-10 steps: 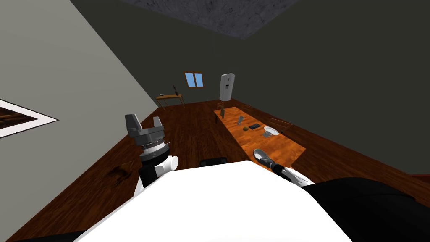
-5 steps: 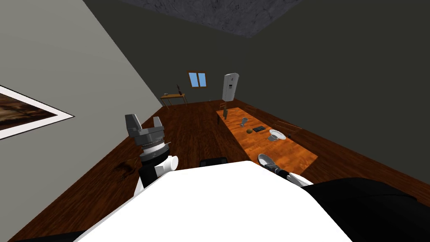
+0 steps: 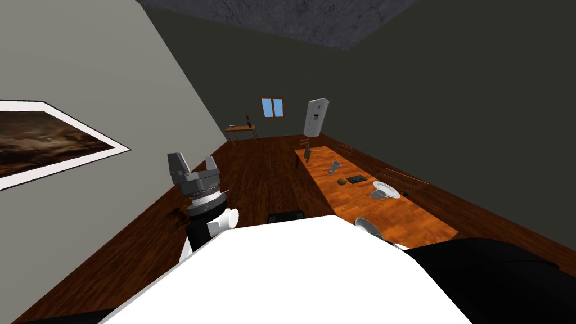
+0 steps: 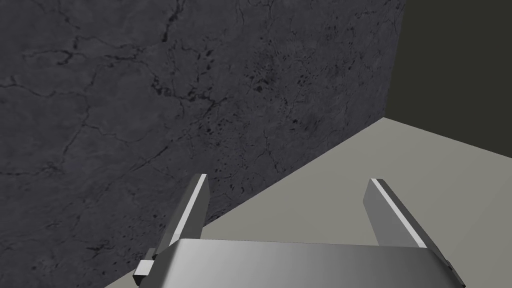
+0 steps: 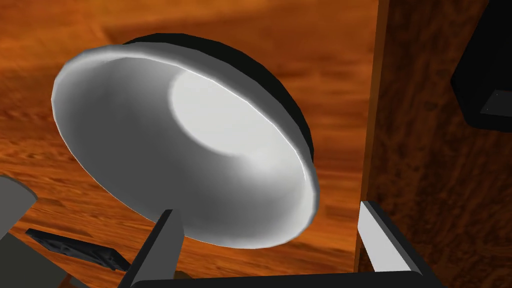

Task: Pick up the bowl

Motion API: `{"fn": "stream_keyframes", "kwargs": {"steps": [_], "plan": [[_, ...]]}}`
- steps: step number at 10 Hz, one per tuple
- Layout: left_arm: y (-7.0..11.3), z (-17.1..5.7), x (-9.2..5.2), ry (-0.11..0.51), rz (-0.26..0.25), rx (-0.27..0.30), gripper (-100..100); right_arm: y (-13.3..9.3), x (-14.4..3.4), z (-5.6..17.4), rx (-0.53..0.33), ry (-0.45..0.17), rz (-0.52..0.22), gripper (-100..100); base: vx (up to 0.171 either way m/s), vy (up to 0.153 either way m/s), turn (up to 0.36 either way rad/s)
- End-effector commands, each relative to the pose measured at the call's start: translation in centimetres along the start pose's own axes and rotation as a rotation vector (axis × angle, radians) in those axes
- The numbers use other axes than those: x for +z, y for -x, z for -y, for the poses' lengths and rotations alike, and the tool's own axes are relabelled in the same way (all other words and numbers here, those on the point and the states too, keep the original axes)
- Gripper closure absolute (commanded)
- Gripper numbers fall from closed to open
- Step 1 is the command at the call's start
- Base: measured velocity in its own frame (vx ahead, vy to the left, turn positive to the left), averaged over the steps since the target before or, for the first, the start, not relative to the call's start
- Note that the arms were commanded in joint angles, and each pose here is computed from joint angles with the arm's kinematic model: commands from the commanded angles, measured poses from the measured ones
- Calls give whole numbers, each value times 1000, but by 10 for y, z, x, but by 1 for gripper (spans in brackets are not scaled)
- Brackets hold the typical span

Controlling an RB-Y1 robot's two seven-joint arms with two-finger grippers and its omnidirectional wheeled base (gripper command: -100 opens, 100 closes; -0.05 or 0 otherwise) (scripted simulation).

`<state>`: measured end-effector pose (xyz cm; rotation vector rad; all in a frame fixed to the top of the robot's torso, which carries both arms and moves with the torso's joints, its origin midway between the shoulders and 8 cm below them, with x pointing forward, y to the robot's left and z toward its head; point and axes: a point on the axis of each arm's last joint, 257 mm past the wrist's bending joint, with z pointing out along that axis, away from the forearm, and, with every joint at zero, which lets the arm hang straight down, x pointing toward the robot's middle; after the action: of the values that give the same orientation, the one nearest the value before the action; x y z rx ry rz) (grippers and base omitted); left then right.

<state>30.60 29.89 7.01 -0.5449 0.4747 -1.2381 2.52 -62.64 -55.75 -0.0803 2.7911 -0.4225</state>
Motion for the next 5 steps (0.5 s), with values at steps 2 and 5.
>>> {"fn": "stream_keyframes", "kwargs": {"steps": [2,5], "plan": [[0,0,0,0,0,0,0,-18,0,-12,-4,13,-35,-100,80,-28,85],[0,0,0,0,0,0,0,-16,12,-35,10,9,-40,-100,-14,-58,40]]}}
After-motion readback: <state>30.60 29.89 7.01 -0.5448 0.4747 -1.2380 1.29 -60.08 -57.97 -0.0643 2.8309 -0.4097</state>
